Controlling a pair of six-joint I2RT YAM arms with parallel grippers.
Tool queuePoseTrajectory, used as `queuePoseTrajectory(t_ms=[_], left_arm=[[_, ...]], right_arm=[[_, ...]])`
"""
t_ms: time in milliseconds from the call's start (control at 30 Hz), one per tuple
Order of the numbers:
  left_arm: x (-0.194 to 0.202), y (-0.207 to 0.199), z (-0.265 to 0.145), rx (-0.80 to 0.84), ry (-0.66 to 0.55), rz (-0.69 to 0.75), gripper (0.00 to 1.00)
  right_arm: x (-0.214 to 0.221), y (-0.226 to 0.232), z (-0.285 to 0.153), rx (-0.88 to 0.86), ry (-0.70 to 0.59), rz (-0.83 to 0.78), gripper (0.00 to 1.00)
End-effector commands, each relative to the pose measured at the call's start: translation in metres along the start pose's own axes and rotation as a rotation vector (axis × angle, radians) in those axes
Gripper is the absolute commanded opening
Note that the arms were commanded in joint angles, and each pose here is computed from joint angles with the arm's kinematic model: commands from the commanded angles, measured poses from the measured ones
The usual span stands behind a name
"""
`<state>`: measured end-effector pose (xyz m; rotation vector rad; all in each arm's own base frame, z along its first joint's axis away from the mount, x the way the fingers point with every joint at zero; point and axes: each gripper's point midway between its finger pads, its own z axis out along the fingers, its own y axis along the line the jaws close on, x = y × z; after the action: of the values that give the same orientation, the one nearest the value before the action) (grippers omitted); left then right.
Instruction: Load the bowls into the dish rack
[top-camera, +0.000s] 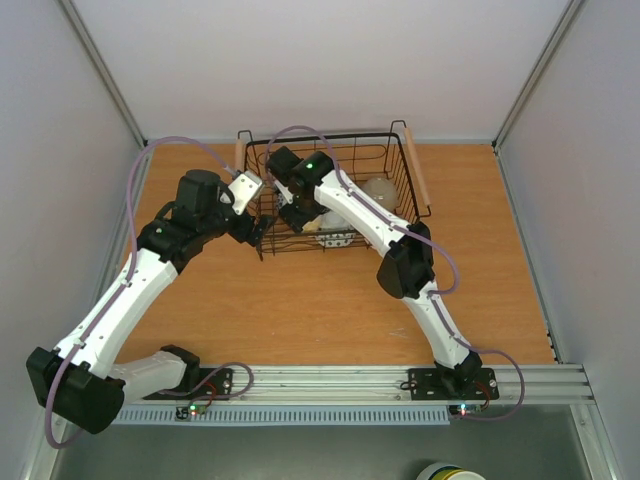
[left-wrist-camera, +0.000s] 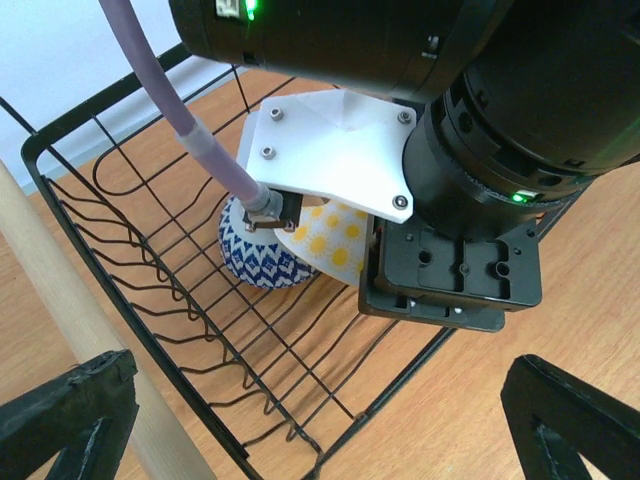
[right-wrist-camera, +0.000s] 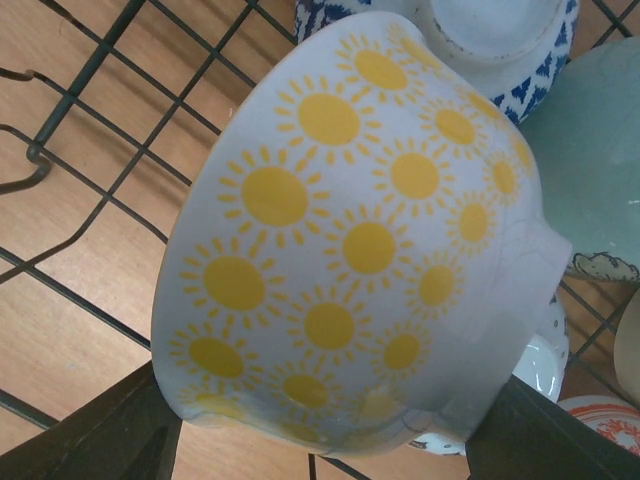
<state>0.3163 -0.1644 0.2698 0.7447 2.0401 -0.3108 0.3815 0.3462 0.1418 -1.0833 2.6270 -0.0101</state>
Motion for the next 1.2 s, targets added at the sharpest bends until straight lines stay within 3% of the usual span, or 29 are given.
queuePoseTrajectory(t_ms=[0, 233, 333, 533, 633, 800, 1167], left_arm=[[-0.008, 0.001, 0.0, 0.002, -0.037, -0.002, 0.99], [-0.007, 0.0, 0.002, 0.008, -0.031, -0.004, 1.0], [-0.007, 0.0, 0.003, 0.01, -0.031, -0.006, 0.99], [-0.005, 0.0, 0.004, 0.01, -0.024, -0.006, 1.0], [-0.005, 0.0, 0.005, 0.01, -0.023, -0.005, 0.99], [-0.005, 0.001, 0.005, 0.01, -0.023, -0.005, 0.99], [-0.005, 0.0, 0.004, 0.011, -0.026, 0.001, 0.99]], right_arm=[[0.034, 0.027, 0.014, -0.058, 0.152, -0.113, 0.01], [0.051, 0.042, 0.021, -0.103, 0.207, -0.174, 0.02], [0.055, 0.046, 0.026, -0.113, 0.23, -0.185, 0.09], [0.061, 0.051, 0.034, -0.116, 0.257, -0.201, 0.51], [0.061, 0.051, 0.037, -0.115, 0.262, -0.203, 0.8], [0.061, 0.051, 0.04, -0.113, 0.266, -0.207, 0.97], [0.06, 0.054, 0.037, -0.134, 0.256, -0.214, 0.99]])
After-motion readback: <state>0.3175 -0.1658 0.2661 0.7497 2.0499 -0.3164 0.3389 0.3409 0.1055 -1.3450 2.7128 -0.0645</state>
